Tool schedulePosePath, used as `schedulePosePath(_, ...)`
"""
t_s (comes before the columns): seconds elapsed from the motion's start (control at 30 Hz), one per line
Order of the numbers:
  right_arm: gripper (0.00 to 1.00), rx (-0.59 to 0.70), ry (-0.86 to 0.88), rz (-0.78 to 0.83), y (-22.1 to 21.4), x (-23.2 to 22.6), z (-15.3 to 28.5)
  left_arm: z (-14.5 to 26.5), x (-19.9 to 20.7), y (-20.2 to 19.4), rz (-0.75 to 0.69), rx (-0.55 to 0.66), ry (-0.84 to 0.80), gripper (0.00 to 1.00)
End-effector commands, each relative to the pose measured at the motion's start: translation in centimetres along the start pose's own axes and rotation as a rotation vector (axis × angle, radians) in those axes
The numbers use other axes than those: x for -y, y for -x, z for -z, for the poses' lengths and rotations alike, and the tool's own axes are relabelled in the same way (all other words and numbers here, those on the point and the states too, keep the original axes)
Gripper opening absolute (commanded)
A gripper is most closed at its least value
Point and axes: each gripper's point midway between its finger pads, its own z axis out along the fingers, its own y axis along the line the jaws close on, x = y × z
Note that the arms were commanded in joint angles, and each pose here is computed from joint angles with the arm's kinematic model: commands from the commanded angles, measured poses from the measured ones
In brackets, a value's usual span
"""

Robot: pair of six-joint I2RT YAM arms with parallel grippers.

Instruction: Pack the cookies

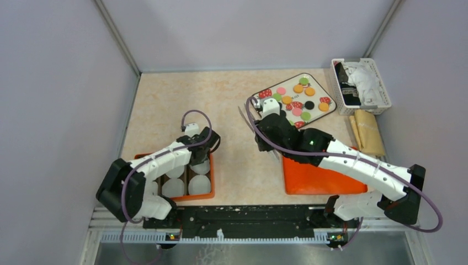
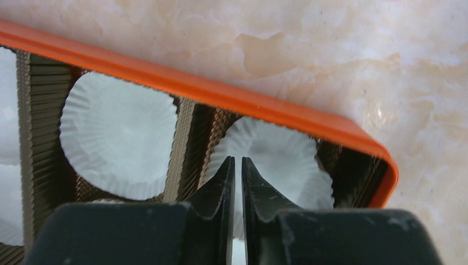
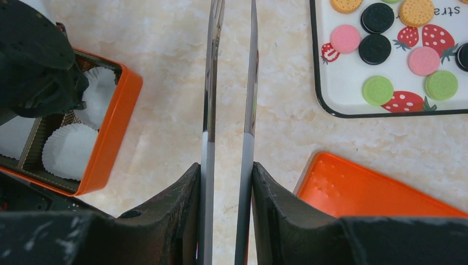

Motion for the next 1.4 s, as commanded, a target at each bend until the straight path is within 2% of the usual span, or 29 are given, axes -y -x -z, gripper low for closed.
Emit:
schedulePosePath(0.0, 0.33, 0.033, 0.010, -0.027, 0.2, 0.2, 0.9, -1.9, 1.7, 2.4, 0.066, 0.108, 0.024, 0.14)
schedulePosePath(0.1, 0.33, 0.040, 0.008, -0.033, 0.0, 0.5, 1.2, -2.8, 2.7, 3.6, 0.052, 0.131, 0.056, 0.09)
schedulePosePath(0.23, 0.33, 0.038, 0.008, -0.037, -0.4, 0.7, 1.3, -3.2, 5.2, 6.2, 0.021, 0.175, 0.041, 0.08)
schedulePosePath(0.43, 0.33, 0.056, -0.045, -0.036, -0.3, 1.6, 1.0, -4.5, 10.8, 9.3, -0.038, 0.194, -0.028, 0.07)
schedulePosePath(0.7, 0.33, 0.103, -0.111, -0.043, 1.0, 3.3, 1.7, -8.1, 17.9, 12.3, -0.127, 0.221, -0.087, 0.06)
schedulePosePath(0.87, 0.33, 0.103, -0.156, -0.033, 1.3, 4.2, 1.9, -9.7, 21.6, 14.9, -0.136, 0.246, -0.132, 0.06)
schedulePosePath(1.1, 0.33, 0.098, -0.182, -0.049, 1.2, 5.1, 1.6, -9.3, 22.6, 17.5, -0.132, 0.294, -0.147, 0.06)
schedulePosePath(1.37, 0.33, 0.084, -0.191, -0.058, 0.5, 5.6, 0.8, -3.0, 18.5, 18.3, -0.045, 0.316, -0.203, 0.13)
